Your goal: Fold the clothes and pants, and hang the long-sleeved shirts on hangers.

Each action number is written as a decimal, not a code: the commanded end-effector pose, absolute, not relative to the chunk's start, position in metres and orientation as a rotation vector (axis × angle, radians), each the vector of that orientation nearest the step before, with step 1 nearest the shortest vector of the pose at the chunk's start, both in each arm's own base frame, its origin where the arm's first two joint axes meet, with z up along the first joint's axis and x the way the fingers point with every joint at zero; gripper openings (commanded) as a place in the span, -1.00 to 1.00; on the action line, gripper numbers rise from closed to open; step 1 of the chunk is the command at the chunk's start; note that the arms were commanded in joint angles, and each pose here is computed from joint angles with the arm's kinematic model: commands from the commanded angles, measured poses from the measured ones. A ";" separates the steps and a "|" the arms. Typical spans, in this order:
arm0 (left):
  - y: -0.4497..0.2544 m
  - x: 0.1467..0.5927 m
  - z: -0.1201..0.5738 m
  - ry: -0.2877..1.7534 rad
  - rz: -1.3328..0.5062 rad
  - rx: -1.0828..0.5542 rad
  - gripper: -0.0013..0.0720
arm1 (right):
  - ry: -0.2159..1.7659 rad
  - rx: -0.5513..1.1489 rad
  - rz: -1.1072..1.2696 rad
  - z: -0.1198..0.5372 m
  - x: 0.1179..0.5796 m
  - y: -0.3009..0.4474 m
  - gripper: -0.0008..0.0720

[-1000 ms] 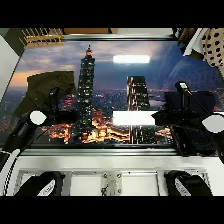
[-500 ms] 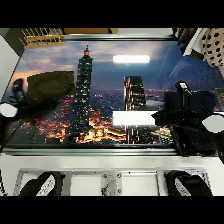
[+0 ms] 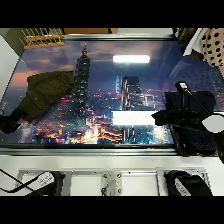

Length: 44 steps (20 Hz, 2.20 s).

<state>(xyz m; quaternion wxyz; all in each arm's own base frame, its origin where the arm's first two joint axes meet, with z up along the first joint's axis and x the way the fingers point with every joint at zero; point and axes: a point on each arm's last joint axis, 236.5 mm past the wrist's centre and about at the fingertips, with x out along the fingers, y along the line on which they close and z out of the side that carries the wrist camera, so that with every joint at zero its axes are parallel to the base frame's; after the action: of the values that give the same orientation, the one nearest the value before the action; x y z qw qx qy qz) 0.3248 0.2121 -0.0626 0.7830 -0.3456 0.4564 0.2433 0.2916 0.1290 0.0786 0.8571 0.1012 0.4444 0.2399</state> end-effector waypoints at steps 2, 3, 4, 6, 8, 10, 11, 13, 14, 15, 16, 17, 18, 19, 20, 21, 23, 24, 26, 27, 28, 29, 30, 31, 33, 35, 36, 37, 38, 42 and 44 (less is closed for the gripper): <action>0.227 0.345 -0.097 0.918 0.545 -0.846 0.88 | 0.935 0.213 0.505 0.078 0.291 0.129 -0.90; 0.224 0.351 -0.101 0.904 0.527 -0.858 0.88 | 0.935 0.213 0.505 0.078 0.291 0.129 -0.90; 0.222 0.358 -0.104 0.895 0.515 -0.859 0.88 | 0.935 0.213 0.504 0.078 0.291 0.129 -0.90; 0.215 0.369 -0.111 0.888 0.500 -0.850 0.88 | 0.935 0.213 0.505 0.078 0.291 0.129 -0.90; 0.206 0.387 -0.103 0.880 0.460 -0.805 0.88 | 0.935 0.213 0.504 0.078 0.291 0.129 -0.90; 0.192 0.410 -0.085 0.867 0.397 -0.767 0.42 | 0.935 0.213 0.504 0.078 0.291 0.129 -0.90; 0.183 0.422 -0.075 0.865 0.359 -0.750 -0.24 | 0.935 0.213 0.505 0.078 0.291 0.129 -0.90; 0.156 0.444 -0.054 0.871 0.263 -0.722 -0.91 | 0.935 0.213 0.504 0.078 0.291 0.129 -0.90; 0.134 0.456 -0.040 0.890 0.190 -0.702 -0.92 | 0.935 0.213 0.505 0.078 0.291 0.129 -0.90; 0.105 0.465 -0.024 0.908 0.108 -0.673 -0.92 | 0.935 0.213 0.504 0.078 0.291 0.129 -0.90; 0.077 0.472 -0.007 0.914 0.034 -0.637 -0.91 | 0.935 0.213 0.505 0.078 0.291 0.129 -0.90; 0.044 0.476 0.013 0.916 -0.048 -0.592 -0.92 | 0.935 0.213 0.504 0.078 0.291 0.129 -0.90; 0.005 0.476 0.032 0.917 -0.138 -0.545 -0.91 | 0.935 0.212 0.504 0.078 0.292 0.129 -0.90; -0.042 0.471 0.054 0.911 -0.238 -0.490 -0.91 | 0.936 0.213 0.504 0.078 0.292 0.129 -0.90; -0.087 0.460 0.070 0.903 -0.331 -0.438 -0.91 | 0.936 0.213 0.504 0.078 0.292 0.129 -0.90; -0.129 0.445 0.082 0.899 -0.421 -0.391 -0.91 | 0.935 0.217 0.506 0.078 0.292 0.130 -0.90; -0.215 0.401 0.099 0.903 -0.604 -0.312 -0.91 | 0.927 0.267 0.531 0.084 0.291 0.139 -0.90; -0.257 0.377 0.105 0.906 -0.687 -0.293 -0.91 | 0.905 0.311 0.546 0.092 0.294 0.145 -0.90; -0.329 0.332 0.114 0.882 -0.840 -0.237 -0.91 | 0.858 0.334 0.548 0.103 0.301 0.147 -0.90; -0.358 0.316 0.116 0.852 -0.893 -0.216 -0.91 | 0.827 0.306 0.537 0.109 0.306 0.142 -0.89; -0.382 0.305 0.116 0.829 -0.922 -0.223 -0.91 | 0.803 0.283 0.520 0.114 0.310 0.133 -0.90; -0.403 0.298 0.113 0.812 -0.938 -0.235 -0.91 | 0.780 0.276 0.498 0.119 0.315 0.124 -0.90; -0.417 0.293 0.106 0.803 -0.948 -0.232 -0.91 | 0.762 0.288 0.462 0.123 0.320 0.111 -0.90; -0.425 0.291 0.098 0.811 -0.949 -0.231 -0.63 | 0.750 0.301 0.425 0.125 0.323 0.099 -0.90; -0.421 0.296 0.083 0.875 -0.909 -0.268 0.95 | 0.727 0.329 0.347 0.128 0.329 0.072 -0.87; -0.397 0.306 0.077 0.936 -0.874 -0.273 0.96 | 0.713 0.355 0.287 0.129 0.332 0.050 -0.35; -0.381 0.312 0.076 0.966 -0.852 -0.278 0.96 | 0.716 0.363 0.269 0.127 0.331 0.043 0.57; -0.365 0.317 0.075 0.995 -0.832 -0.281 0.96 | 0.720 0.369 0.259 0.126 0.331 0.040 0.99; -0.347 0.322 0.072 1.029 -0.809 -0.284 0.96 | 0.725 0.371 0.257 0.125 0.331 0.039 0.99; -0.285 0.354 0.038 1.155 -0.669 -0.341 0.96 | 0.815 0.391 0.285 0.105 0.326 0.045 0.99; -0.268 0.371 0.004 1.214 -0.597 -0.373 0.96 | 0.892 0.415 0.301 0.084 0.323 0.049 0.99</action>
<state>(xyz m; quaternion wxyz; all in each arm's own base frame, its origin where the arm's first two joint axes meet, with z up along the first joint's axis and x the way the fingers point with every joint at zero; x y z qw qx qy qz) 0.3576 -0.2999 0.0389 0.7821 -0.1532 0.5150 -0.3155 0.3283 0.0454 0.1048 0.8920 0.1876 0.3881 0.1362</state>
